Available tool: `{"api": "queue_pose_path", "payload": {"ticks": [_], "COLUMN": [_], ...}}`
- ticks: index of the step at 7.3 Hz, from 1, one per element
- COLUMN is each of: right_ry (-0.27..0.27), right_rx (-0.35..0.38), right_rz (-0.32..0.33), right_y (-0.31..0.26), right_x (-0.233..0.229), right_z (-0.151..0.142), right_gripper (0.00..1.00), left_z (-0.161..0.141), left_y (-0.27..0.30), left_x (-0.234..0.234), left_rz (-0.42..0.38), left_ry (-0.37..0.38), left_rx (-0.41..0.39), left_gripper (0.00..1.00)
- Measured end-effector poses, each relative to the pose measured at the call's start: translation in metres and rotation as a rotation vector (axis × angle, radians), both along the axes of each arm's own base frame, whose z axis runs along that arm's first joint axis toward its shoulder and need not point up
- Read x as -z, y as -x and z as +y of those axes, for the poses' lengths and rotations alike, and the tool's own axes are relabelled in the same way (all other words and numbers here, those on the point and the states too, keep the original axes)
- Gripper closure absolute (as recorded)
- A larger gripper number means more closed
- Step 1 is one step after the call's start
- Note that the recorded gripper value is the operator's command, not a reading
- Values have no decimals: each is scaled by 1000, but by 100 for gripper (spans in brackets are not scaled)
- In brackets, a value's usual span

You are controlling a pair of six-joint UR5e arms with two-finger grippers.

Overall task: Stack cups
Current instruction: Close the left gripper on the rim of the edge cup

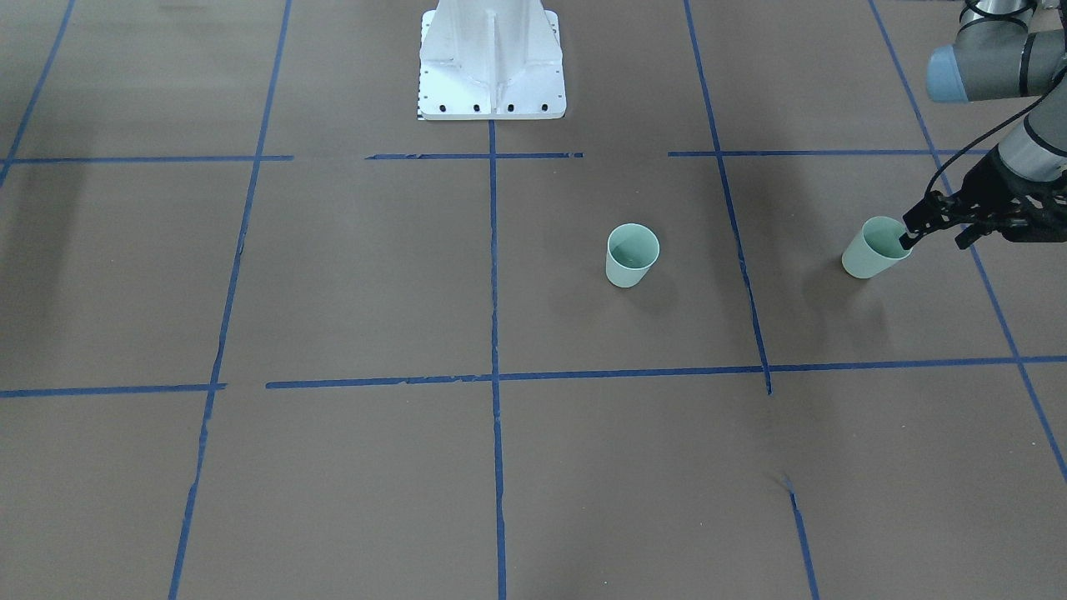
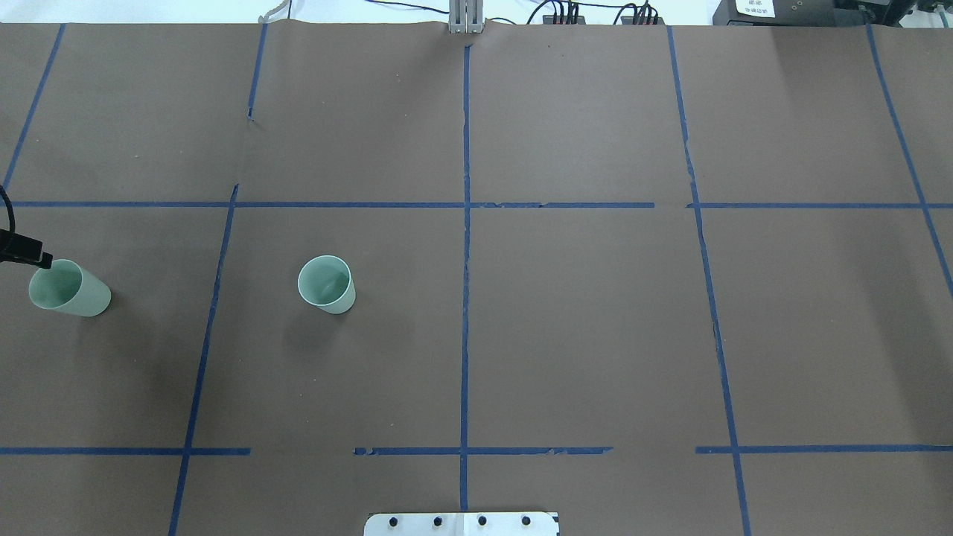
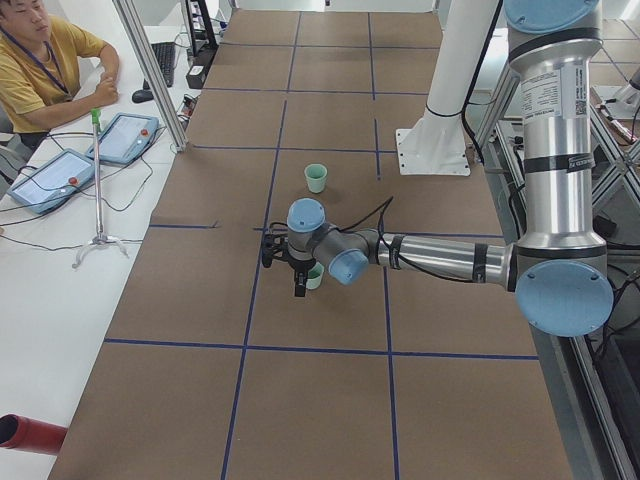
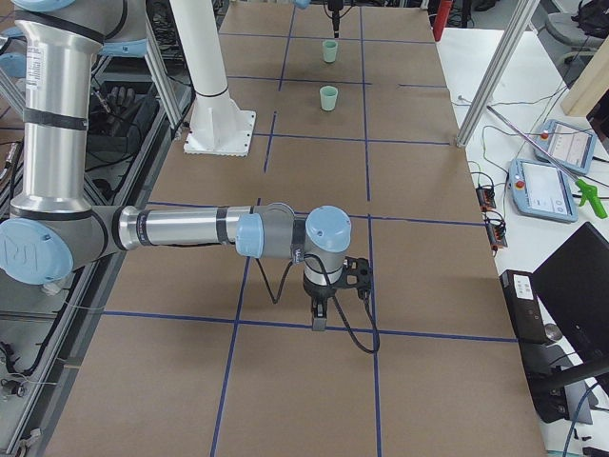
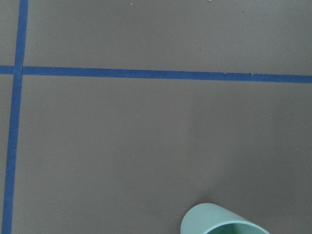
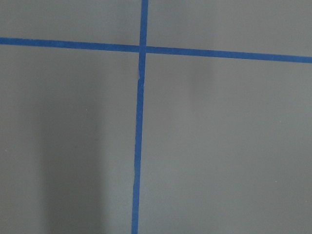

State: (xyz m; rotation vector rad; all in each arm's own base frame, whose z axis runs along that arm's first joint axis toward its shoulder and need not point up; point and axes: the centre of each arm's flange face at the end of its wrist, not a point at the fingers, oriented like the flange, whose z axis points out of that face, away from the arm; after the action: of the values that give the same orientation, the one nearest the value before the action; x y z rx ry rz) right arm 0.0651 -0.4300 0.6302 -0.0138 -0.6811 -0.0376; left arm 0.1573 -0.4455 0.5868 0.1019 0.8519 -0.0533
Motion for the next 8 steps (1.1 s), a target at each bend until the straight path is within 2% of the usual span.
{"api": "queue_pose_path", "payload": {"ticks": [1,5,8], "right_ry": [0,0,0], "right_rx": [0,-1,-1], "right_rz": [0,0,0], "right_y": [0,0,0], "right_x": [0,0,0], "right_z": [0,0,0], "right_gripper": [0,0,0], "left_z": [2,2,0], "left_y": [-7,-14,-14], "left_x": [-1,2,14], "left_rz": [-8,-5,7], "left_ry": [2,10,-15], "left_rx": [-5,-19,-20], "left_gripper": [100,100,100]}}
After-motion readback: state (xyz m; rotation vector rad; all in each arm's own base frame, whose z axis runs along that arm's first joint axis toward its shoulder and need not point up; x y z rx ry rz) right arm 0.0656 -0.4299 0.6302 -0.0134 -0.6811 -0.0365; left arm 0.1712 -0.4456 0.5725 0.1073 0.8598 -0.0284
